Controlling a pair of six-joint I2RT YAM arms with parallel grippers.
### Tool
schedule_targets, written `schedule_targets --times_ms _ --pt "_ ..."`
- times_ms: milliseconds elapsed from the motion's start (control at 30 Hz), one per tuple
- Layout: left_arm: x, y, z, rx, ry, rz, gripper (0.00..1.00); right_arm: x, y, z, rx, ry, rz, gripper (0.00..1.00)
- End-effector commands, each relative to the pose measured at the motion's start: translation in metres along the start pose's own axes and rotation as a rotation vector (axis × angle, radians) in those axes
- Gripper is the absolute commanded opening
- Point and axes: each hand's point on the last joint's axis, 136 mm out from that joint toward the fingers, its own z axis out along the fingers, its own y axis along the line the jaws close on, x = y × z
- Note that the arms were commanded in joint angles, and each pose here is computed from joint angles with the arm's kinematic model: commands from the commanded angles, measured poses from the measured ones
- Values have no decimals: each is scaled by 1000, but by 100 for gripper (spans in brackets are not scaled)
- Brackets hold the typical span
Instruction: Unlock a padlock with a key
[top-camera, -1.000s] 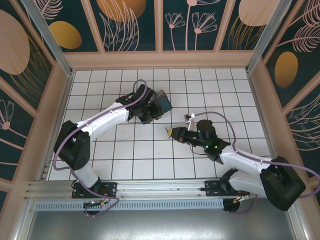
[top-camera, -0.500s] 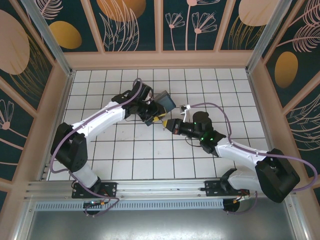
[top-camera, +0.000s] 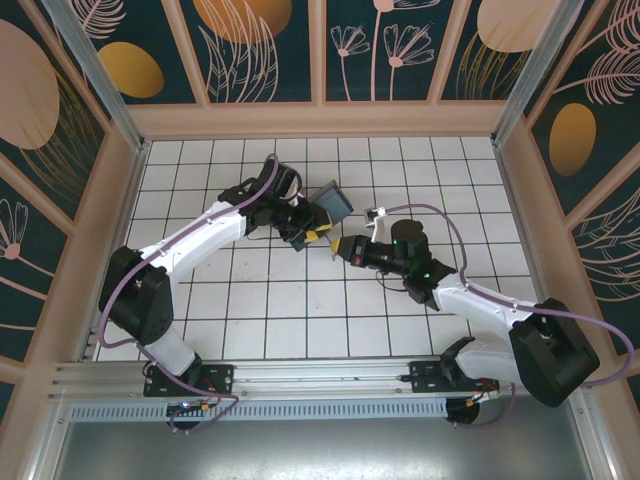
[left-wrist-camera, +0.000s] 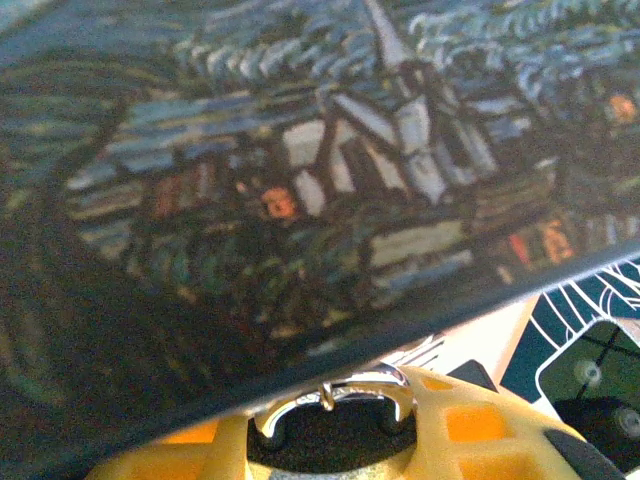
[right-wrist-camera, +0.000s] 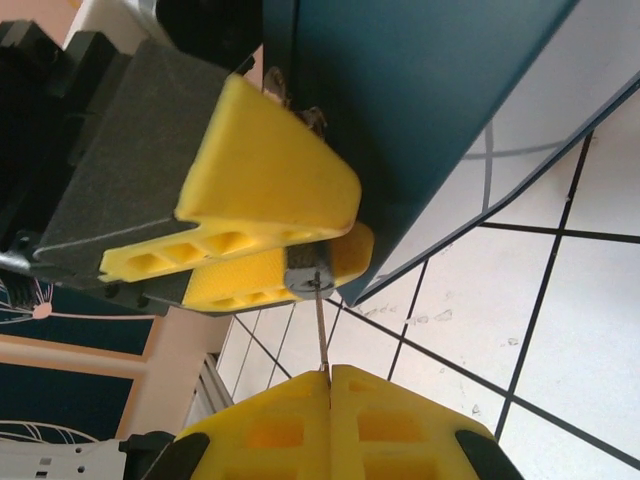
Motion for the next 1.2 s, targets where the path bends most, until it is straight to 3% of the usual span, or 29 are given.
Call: schedule_targets --times_ms 0,1167 --pt "1 -25 -12 86 -3 68 20 -1 0 -5 -19 -2 -14 0" --pt "-2 -14 -10 49 -20 89 19 -12 17 -4 -77 -19 -42 0"
